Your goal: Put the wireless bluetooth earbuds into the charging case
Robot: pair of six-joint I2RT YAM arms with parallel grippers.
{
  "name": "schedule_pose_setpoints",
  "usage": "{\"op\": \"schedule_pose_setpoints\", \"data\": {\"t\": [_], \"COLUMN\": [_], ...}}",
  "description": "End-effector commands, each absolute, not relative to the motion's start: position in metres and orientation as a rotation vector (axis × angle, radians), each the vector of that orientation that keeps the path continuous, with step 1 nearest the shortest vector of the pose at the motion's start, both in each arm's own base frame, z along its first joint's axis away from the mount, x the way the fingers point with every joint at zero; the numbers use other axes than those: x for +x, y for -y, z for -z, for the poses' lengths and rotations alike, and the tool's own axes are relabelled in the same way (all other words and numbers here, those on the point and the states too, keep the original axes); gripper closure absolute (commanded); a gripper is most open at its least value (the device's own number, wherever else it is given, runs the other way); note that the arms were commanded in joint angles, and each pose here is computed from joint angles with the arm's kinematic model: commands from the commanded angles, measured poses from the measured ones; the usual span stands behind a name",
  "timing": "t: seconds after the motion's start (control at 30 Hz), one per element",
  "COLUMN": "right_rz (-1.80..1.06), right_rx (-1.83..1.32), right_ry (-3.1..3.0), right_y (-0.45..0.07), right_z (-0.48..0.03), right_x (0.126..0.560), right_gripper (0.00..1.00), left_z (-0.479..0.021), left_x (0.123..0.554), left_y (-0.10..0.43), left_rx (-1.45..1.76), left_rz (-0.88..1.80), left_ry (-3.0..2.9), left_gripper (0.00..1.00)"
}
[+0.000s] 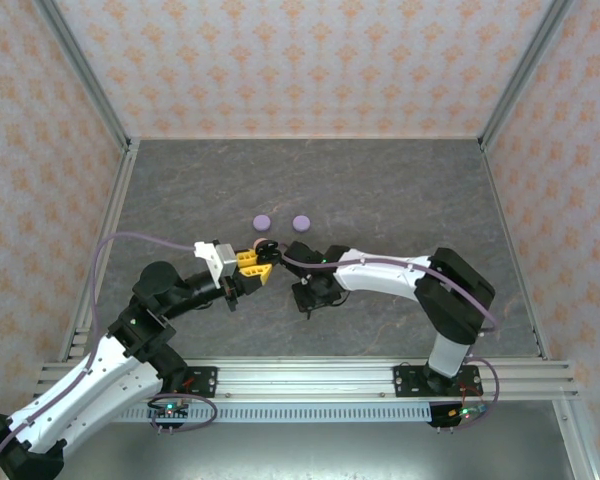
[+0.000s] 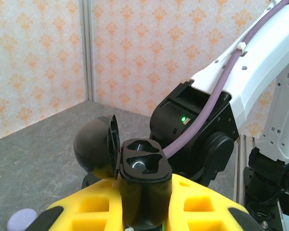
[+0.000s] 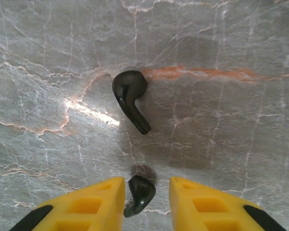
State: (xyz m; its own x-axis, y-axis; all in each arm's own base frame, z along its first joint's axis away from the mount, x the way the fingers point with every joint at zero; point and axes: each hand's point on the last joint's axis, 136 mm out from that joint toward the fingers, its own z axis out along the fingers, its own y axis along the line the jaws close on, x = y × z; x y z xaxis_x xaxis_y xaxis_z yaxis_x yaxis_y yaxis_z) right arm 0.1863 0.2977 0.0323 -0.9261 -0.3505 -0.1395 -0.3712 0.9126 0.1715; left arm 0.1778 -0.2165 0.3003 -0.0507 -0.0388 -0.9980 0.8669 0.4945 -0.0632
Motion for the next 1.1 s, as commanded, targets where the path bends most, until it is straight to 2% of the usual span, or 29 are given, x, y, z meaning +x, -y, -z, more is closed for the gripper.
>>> {"op": "schedule_pose_setpoints", "data": {"t": [0.0,0.47,0.67,0.77,1.07], "right_rz": [-0.328,-0.275,-0.273,-0.294,-0.391], "right_rx": [-0.555,-0.566,-0.566,-0.569,-0.537], "right_ry": [-2.971,-3.029,-3.028,-2.995,-2.771], "right_y": [-0.308,-0.301,-0.300,-0.302,-0.286], "right_z": [-0.034,-0.018,-0.015,-0.022,-0.079], "right_x": [0.185,0.176,0.175,0.178,0.203], "right_gripper": [0.71,0.75,0.81,0.87,0.88], "left_z": [-0.298,-0.298,-0.299,-0.299,-0.299], "left_x": [0.174,0.174,0.175,0.175,0.174], "left_y": [0.217,0.217,0.217,0.217,0.218], "left_rx": [0.801,0.799,0.797,0.797,0.791], "left_rz": [0.860,0.855,0.855,0.855,0.878], "left_ry": [-1.418,-1.424,-1.426,-1.429,-1.428], "left_gripper": [1.00,1.00,1.00,1.00,1.00]}}
